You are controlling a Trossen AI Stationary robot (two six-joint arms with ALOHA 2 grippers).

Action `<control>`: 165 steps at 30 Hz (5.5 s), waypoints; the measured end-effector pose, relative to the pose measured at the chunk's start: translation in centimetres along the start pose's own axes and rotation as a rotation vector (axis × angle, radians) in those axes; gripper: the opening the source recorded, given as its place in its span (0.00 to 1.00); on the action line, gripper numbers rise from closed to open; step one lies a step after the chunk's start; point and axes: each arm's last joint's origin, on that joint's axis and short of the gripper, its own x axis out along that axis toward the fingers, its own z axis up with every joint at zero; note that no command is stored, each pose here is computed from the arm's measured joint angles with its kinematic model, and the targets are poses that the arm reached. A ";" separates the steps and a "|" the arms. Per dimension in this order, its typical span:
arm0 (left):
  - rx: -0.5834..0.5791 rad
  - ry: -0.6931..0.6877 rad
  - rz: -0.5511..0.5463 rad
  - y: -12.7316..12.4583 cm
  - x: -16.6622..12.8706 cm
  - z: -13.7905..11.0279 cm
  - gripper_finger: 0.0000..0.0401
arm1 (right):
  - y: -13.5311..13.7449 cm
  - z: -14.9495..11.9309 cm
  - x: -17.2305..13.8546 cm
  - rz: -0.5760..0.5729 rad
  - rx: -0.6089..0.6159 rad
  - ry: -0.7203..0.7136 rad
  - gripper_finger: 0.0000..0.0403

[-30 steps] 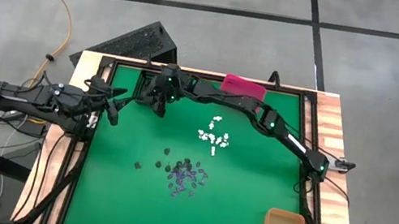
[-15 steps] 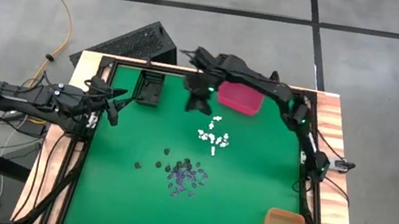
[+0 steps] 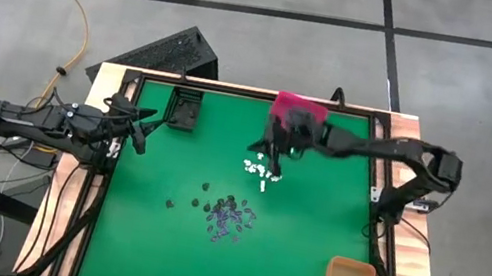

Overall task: Sort Halloween decoration
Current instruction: Put the brown skull toy into the black bin

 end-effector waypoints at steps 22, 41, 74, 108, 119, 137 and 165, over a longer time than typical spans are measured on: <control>-0.018 0.066 0.016 0.3 0.0 -0.7 0.46 | 4.8 -2.6 10.1 0.240 -0.344 -0.135 0.47; 0.003 0.094 0.020 0.4 0.0 -1.0 0.46 | 3.1 -3.1 17.1 0.238 -0.227 0.090 0.60; 0.026 0.113 0.049 0.6 -0.1 -1.3 0.46 | 3.2 -5.3 18.4 0.256 -0.347 0.168 0.59; 0.031 0.117 0.052 0.6 -0.1 -1.4 0.46 | 3.2 -5.3 18.3 0.248 -0.241 0.190 0.30; 0.030 0.117 0.052 0.6 -0.1 -1.4 0.46 | 1.5 -2.3 18.2 0.194 -0.232 0.129 0.30; 0.029 0.099 0.082 0.7 -0.1 -1.3 0.46 | -4.4 3.0 16.9 -0.116 -0.250 0.016 0.30; 0.034 0.096 0.092 0.7 -0.1 -1.3 0.46 | -11.2 4.1 21.8 -0.232 -0.092 0.071 0.30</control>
